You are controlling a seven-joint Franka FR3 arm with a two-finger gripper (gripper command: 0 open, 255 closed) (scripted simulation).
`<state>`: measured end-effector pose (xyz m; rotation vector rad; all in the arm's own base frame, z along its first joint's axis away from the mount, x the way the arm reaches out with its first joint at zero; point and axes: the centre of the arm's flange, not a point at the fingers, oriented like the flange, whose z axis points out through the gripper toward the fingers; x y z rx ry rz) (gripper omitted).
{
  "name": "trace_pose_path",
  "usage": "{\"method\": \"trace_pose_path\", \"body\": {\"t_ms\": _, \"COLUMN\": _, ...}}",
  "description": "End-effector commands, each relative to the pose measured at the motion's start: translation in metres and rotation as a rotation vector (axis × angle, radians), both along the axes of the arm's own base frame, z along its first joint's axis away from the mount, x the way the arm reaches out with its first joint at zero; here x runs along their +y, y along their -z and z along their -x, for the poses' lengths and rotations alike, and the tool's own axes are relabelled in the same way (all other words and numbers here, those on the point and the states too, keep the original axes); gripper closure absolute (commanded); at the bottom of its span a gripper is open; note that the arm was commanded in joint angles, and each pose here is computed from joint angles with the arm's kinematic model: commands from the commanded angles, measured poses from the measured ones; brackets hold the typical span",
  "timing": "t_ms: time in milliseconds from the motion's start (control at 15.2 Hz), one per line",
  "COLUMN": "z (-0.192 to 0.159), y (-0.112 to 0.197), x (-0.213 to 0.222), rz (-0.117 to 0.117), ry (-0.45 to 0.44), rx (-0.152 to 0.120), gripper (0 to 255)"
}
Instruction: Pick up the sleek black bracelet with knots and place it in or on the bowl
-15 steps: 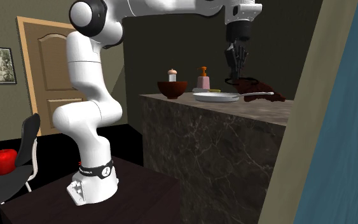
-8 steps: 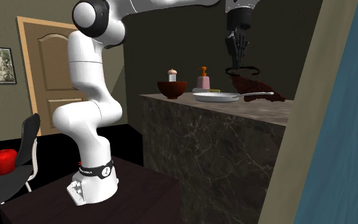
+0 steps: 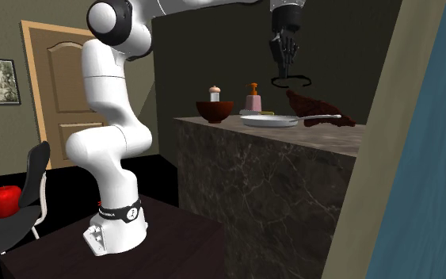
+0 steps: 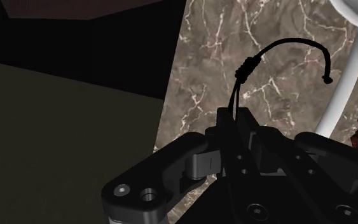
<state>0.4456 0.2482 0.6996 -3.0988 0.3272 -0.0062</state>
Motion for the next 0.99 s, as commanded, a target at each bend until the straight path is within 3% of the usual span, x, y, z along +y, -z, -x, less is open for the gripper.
{"method": "trace_pose_path", "body": {"t_ms": 0, "z": 0.025, "y": -0.001, "x": 0.01, "rz": 0.0, "ry": 0.0, "rx": 0.0, "gripper": 255}}
{"method": "trace_pose_path", "body": {"t_ms": 924, "z": 0.194, "y": -0.005, "x": 0.085, "rz": 0.0, "ry": 0.0, "rx": 0.0, "gripper": 255}}
